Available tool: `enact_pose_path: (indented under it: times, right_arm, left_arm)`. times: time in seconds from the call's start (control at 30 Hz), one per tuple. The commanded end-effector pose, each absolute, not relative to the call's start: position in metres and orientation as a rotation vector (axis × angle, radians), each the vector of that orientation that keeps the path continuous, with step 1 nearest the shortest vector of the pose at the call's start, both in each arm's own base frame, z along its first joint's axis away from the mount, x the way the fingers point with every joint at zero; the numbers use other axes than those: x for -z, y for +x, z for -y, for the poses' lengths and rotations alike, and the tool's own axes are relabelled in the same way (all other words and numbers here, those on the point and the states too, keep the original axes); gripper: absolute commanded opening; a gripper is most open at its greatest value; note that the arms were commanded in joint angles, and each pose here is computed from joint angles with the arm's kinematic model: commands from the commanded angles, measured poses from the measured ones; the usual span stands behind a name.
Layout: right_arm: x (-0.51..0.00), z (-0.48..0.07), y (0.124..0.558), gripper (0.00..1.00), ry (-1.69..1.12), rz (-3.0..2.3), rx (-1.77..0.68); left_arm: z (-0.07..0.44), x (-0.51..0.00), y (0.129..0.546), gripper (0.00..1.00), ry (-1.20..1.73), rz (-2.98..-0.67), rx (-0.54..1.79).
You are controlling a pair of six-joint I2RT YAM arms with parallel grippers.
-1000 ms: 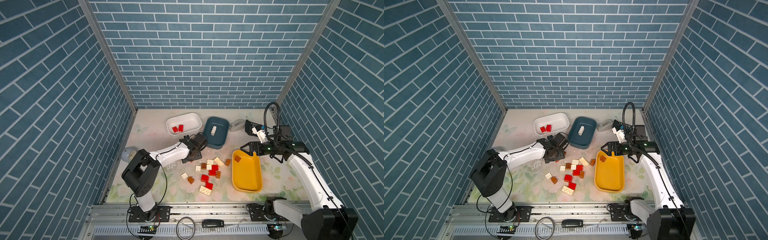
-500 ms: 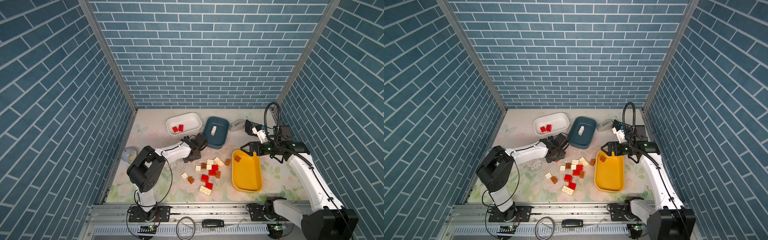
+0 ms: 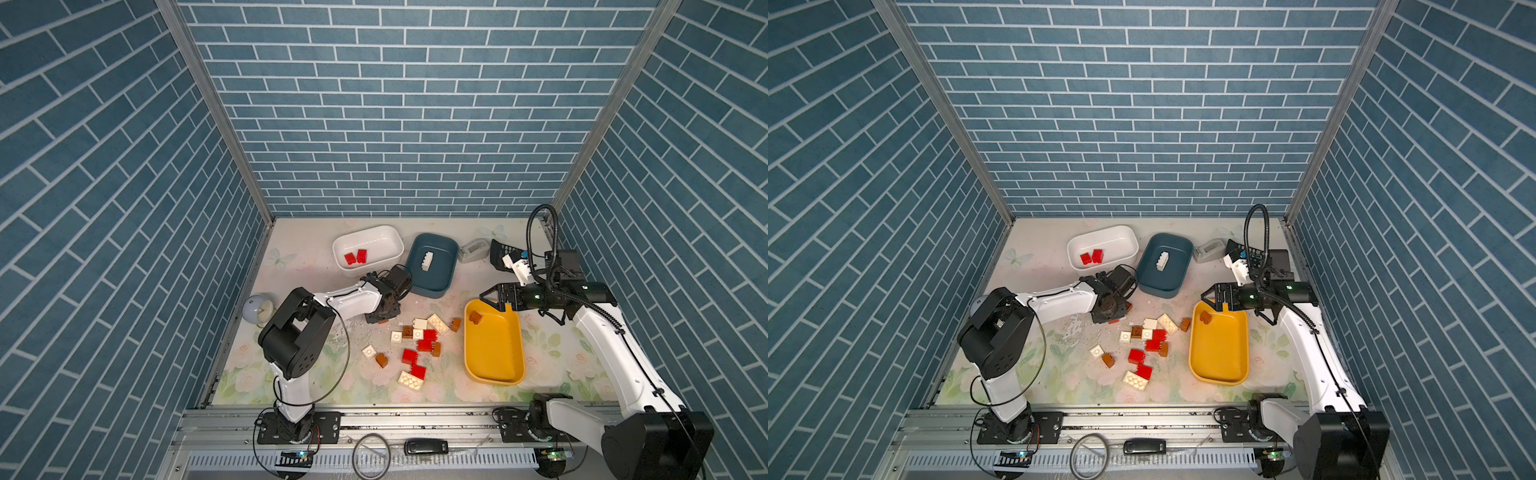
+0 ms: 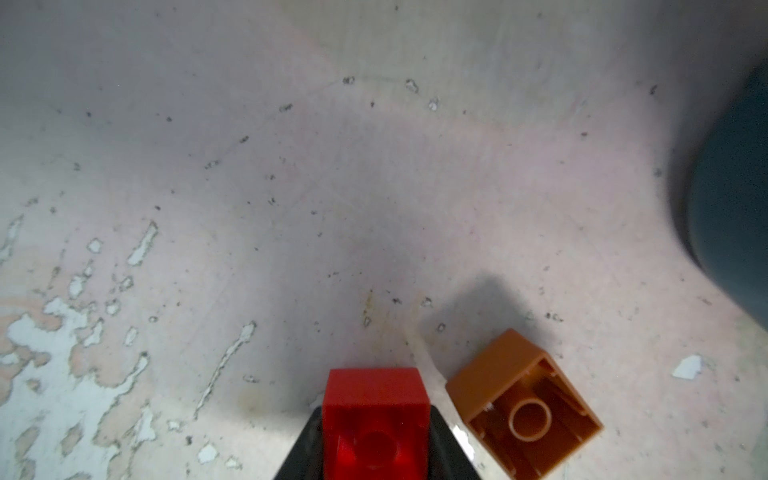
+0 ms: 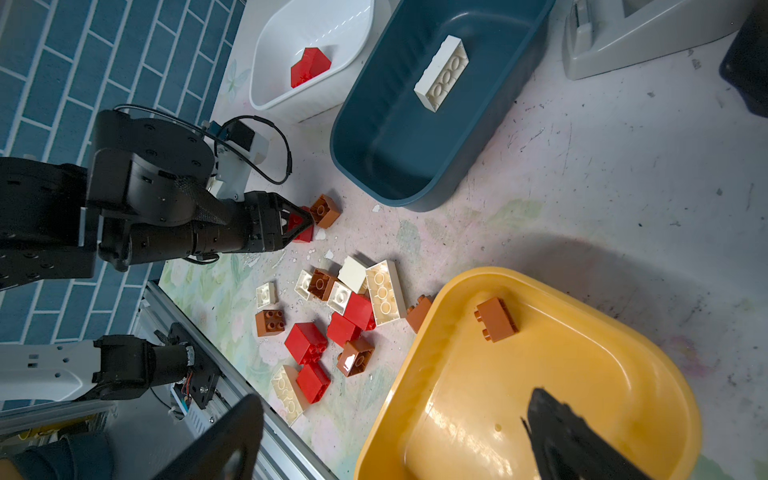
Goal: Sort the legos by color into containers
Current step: 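Carry the red brick with the left gripper into the white tub and release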
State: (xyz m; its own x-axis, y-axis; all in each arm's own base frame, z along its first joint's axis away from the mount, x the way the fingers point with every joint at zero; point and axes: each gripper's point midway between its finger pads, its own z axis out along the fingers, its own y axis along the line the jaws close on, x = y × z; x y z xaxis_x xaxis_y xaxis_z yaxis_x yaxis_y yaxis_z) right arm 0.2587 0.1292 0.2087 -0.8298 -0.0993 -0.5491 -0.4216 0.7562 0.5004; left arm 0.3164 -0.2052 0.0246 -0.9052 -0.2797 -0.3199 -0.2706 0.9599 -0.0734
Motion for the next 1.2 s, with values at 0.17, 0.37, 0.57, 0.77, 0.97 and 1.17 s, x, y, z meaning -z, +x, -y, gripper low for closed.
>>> enact_pose_path:
  times: [0.17, 0.37, 0.57, 0.77, 0.97, 1.17]
  right_arm:
    - [-0.218, -0.134, 0.262, 0.99, -0.422, -2.42, -0.882]
    - [-0.222, -0.136, 0.268, 0.99, -0.422, -2.392, -0.896]
    - [-0.231, -0.144, 0.278, 0.99, -0.399, -2.328, -0.97]
    - [-0.237, -0.152, 0.285, 0.99, -0.381, -2.285, -1.031]
    - [-0.236, -0.155, 0.287, 0.99, -0.391, -2.29, -1.032]
    - [-0.233, -0.153, 0.286, 0.99, -0.387, -2.305, -1.02]
  left_arm:
    - [0.202, -0.058, 0.325, 0.28, -0.221, -2.778, 0.02]
    - [0.2, -0.109, 0.349, 0.27, -0.013, -2.708, 0.019]
    - [0.184, -0.144, 0.399, 0.26, 0.155, -2.616, 0.054]
    - [0.158, -0.153, 0.454, 0.26, 0.16, -2.551, 0.06]
    - [0.162, -0.14, 0.493, 0.26, 0.207, -2.543, 0.129]
    - [0.17, -0.115, 0.513, 0.26, 0.208, -2.575, 0.157]
